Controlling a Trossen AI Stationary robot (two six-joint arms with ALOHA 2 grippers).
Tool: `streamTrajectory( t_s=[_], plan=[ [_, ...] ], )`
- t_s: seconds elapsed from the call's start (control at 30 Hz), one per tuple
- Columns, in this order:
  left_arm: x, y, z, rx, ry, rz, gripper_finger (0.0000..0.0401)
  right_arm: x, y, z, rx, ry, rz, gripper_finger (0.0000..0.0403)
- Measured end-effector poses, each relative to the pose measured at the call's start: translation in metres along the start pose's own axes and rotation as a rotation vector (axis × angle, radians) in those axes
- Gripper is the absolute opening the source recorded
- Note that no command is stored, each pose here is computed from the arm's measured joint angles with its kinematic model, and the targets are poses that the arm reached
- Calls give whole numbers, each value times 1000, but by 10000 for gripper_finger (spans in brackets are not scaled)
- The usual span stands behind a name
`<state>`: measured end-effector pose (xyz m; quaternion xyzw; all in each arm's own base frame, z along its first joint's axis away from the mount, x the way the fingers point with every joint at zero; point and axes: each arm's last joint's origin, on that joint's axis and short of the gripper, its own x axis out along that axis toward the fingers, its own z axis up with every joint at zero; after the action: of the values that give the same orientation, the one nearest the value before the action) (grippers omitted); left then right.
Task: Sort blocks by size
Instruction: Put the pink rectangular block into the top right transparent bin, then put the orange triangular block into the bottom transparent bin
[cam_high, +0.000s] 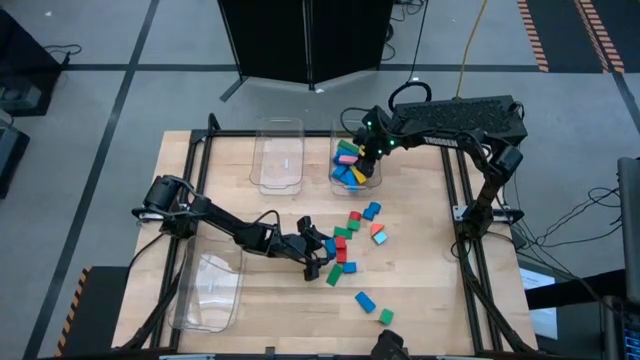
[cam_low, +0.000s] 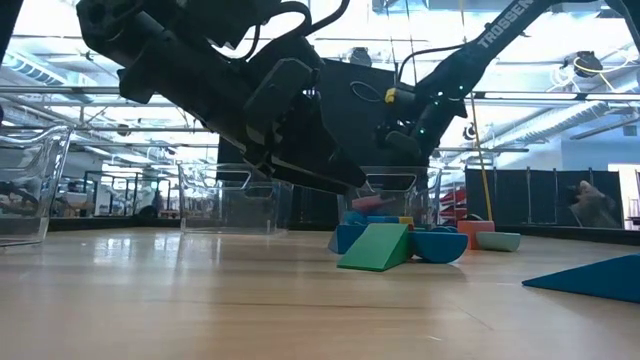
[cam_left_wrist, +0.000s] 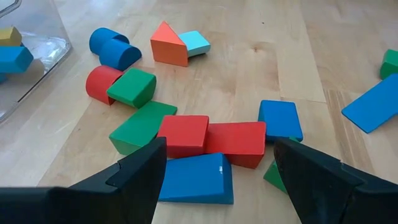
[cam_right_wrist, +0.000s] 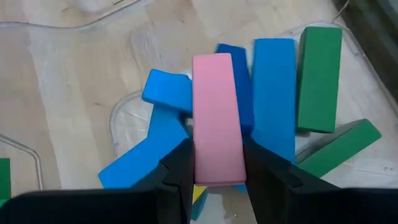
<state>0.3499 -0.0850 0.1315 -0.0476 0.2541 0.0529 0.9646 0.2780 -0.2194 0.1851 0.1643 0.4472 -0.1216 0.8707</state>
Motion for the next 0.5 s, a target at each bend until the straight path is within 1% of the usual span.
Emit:
streamTrajectory(
  t_s=[0.13,0.37,0.5],
  plan=[
    [0,0,0,0,0,0,297,0,-1,2,-4,-16,-4,117],
    [0,0,0,0,0,0,297,0,-1,5,-12,-43,-11,153],
    [0,0,0,0,0,0,297,-4,-1,10,-8,-47,-12,159]
  ],
)
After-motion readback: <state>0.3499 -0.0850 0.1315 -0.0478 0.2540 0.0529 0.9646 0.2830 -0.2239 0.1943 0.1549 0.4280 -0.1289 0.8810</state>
